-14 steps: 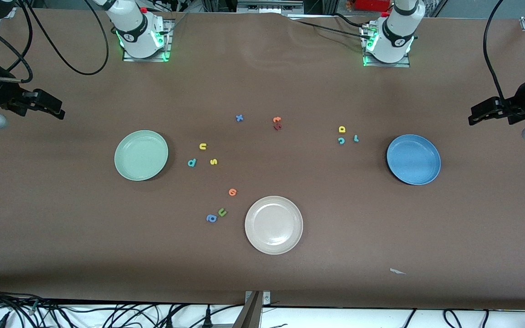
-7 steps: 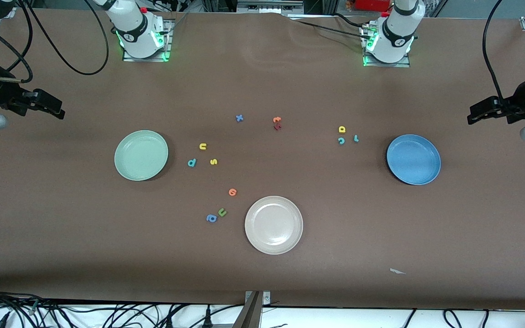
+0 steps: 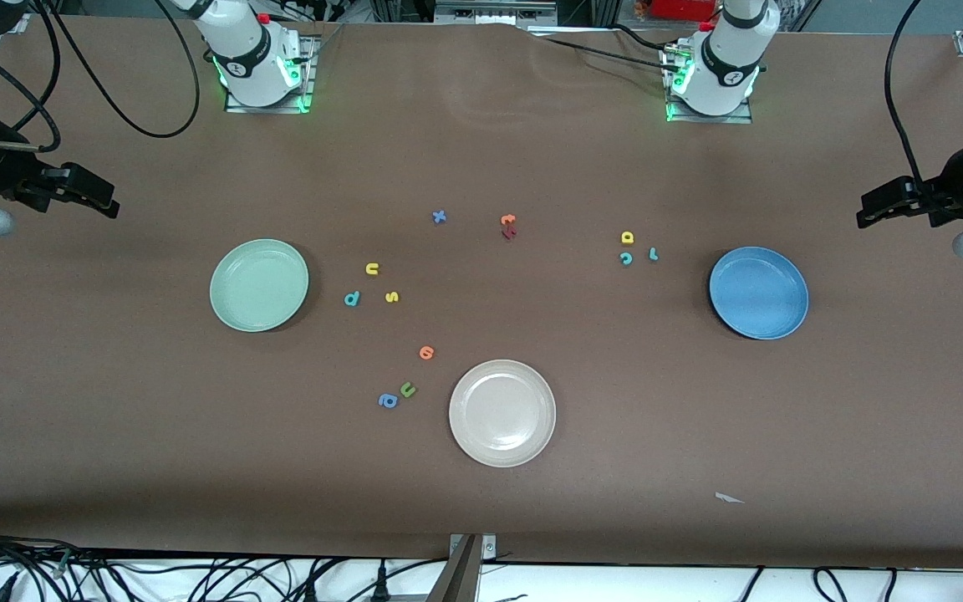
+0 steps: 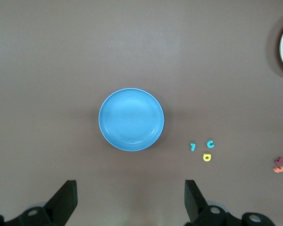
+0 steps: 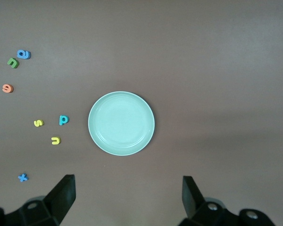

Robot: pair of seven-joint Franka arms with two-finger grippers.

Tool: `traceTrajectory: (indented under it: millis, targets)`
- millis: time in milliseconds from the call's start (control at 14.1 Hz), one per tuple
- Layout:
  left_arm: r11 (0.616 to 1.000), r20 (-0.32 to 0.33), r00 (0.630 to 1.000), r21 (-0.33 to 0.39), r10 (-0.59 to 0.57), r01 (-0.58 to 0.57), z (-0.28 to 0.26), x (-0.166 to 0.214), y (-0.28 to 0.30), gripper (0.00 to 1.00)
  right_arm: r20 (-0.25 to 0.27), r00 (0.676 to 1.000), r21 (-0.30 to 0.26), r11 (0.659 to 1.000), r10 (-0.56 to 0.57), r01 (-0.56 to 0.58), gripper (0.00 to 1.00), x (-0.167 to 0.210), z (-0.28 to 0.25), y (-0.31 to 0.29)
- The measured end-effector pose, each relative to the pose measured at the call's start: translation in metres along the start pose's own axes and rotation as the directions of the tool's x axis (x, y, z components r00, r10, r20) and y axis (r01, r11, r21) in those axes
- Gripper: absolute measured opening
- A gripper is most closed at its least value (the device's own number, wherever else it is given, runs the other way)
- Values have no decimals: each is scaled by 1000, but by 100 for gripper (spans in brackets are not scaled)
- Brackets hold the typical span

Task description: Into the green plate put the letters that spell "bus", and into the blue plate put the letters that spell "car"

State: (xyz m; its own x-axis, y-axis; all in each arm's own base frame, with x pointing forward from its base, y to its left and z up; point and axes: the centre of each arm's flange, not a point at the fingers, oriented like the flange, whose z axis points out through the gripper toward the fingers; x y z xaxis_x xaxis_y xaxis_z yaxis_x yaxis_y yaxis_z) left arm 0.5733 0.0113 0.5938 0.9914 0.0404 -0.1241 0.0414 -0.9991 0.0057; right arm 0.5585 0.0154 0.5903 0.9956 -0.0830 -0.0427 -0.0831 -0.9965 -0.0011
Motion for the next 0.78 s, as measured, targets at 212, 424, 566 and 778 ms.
traceTrajectory:
  millis: [212,424,566,778]
  targets:
    - [1000,0,1000,0,0,0,0,0,0,100,1,1000,0,1000,5,-5,100,0,0,2]
    - [1000,1,1000,-23,1,-1,0,0,2,100,1,1000,0,1000,6,-6,100,0,0,3]
    - [999,2,1000,-34,-1,1,0,0,1,100,2,1000,0,1000,7,-7,100,0,0,3]
    - [999,4,1000,-34,-2,2,1,1,1,100,7,1000,-1,1000,7,-7,100,0,1,3]
